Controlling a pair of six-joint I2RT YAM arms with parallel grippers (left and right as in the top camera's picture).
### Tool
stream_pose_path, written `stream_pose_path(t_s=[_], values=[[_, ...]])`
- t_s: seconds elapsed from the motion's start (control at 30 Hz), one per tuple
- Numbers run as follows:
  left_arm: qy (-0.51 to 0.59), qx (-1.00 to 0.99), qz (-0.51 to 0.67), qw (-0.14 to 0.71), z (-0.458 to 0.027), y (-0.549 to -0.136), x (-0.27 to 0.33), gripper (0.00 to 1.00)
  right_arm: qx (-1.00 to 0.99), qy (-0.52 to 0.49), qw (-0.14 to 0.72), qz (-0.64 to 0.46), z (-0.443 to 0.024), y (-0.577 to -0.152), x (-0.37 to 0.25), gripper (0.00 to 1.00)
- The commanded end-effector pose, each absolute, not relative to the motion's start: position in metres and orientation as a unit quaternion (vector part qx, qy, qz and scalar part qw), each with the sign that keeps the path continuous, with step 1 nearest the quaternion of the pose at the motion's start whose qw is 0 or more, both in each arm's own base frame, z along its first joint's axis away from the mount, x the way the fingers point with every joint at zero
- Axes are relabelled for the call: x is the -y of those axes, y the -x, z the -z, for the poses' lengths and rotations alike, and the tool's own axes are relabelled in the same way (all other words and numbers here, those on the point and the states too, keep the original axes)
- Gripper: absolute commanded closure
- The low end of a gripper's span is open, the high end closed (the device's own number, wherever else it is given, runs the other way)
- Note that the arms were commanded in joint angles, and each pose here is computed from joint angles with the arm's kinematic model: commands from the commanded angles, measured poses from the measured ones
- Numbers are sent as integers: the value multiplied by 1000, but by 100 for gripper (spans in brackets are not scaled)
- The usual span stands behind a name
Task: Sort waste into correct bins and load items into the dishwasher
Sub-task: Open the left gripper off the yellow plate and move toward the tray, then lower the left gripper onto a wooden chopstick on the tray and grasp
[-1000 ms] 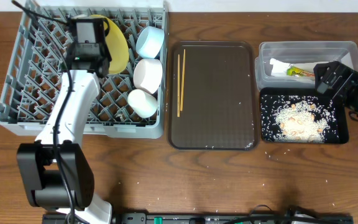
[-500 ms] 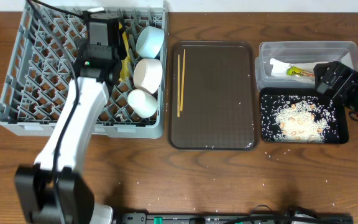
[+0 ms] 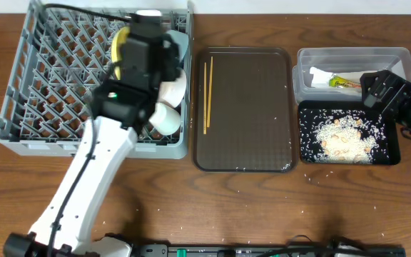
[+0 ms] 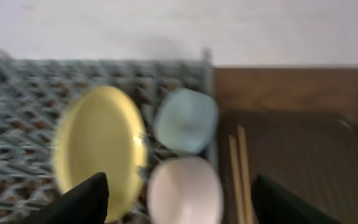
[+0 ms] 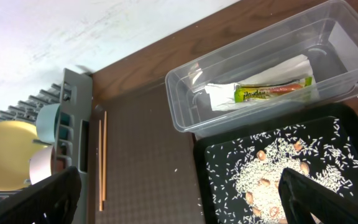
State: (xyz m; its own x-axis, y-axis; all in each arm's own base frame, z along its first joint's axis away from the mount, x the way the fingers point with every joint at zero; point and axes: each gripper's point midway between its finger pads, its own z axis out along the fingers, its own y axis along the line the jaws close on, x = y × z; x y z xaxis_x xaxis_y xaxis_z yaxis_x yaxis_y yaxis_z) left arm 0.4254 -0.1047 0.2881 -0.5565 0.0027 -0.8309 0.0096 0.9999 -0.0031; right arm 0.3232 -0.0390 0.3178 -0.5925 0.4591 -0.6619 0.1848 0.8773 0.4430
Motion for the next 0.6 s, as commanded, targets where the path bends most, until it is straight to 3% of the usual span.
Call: stream_pose_path(t_s=[0.0, 0.27, 0.57], values=[[-44, -888, 29, 458, -289, -424, 146, 26, -875, -187, 415, -167, -320, -324, 41, 1], [-110, -928, 51, 353, -221, -437, 218, 25, -875, -187, 415, -166, -320, -324, 41, 1], [-95, -967, 57, 228, -153, -455, 249, 26, -875, -187, 414, -167, -320, -324, 41, 1]])
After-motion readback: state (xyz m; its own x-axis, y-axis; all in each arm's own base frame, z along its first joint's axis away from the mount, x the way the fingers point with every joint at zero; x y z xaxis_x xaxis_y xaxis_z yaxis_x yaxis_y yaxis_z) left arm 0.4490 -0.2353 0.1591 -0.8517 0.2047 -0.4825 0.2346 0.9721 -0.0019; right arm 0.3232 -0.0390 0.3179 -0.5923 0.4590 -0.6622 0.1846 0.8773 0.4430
